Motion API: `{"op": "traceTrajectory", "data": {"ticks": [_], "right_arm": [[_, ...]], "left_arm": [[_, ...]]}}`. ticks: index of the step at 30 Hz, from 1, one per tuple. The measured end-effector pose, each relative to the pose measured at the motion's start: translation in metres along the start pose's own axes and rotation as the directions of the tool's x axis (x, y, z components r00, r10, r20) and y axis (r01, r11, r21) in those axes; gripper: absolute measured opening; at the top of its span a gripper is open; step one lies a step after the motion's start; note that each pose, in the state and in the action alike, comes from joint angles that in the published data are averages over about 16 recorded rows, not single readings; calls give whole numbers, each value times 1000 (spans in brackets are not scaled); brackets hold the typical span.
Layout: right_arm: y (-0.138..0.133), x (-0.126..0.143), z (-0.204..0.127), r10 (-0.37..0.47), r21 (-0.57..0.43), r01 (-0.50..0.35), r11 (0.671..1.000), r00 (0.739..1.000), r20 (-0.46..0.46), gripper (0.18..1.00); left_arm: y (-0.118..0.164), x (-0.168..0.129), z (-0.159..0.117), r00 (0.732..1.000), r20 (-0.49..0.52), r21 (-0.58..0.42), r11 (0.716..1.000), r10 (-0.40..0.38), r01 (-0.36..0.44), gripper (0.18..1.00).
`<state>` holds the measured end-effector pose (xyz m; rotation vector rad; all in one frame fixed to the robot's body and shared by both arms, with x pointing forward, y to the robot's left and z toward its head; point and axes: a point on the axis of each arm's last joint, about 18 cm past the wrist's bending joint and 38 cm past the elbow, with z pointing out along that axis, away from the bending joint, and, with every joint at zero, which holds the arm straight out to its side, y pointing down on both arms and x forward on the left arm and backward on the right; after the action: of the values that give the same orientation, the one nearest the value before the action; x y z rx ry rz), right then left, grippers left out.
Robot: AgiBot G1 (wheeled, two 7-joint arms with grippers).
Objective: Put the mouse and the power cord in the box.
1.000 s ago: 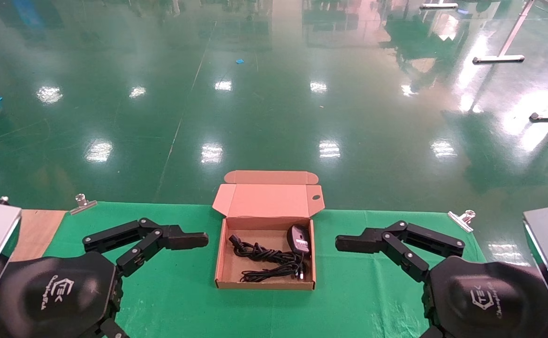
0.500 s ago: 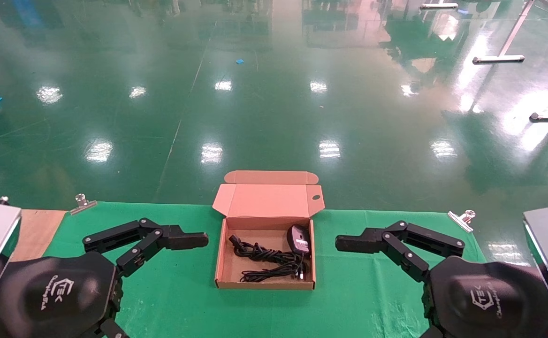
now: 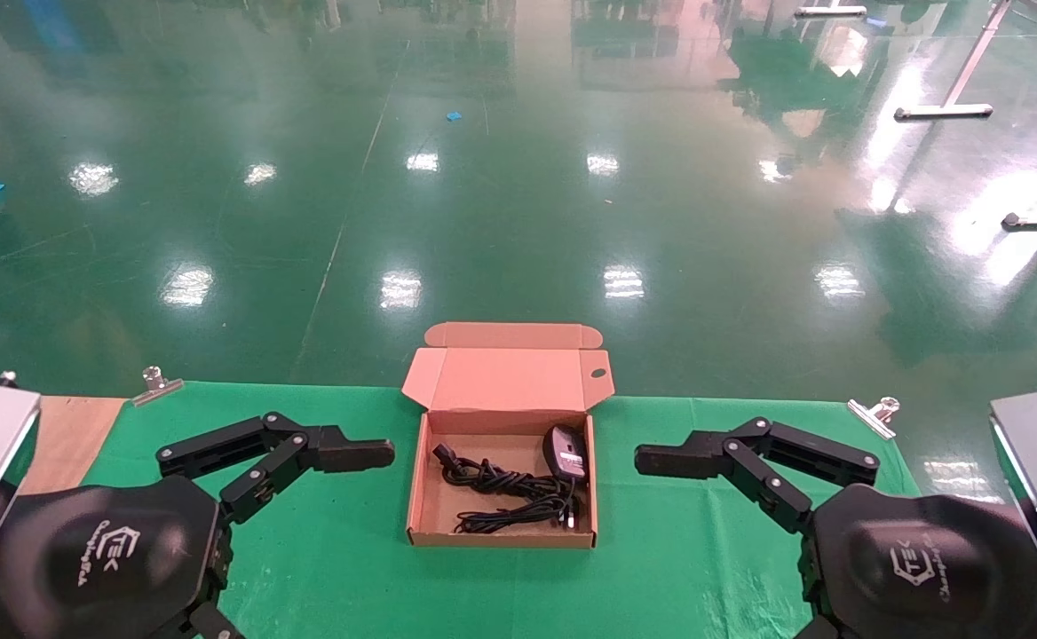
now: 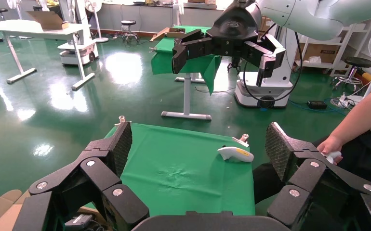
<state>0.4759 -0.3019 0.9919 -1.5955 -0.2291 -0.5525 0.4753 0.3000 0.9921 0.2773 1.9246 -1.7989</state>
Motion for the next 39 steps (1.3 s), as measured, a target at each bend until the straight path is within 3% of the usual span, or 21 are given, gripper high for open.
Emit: {"op": "traceTrajectory", "data": {"ticks": [39], "right_arm": [[0, 0, 0, 0, 0, 0, 1000, 1000, 0, 1001]], "left_arm": [[0, 0, 0, 1000, 0, 0, 1000, 0, 0, 1001]]}}
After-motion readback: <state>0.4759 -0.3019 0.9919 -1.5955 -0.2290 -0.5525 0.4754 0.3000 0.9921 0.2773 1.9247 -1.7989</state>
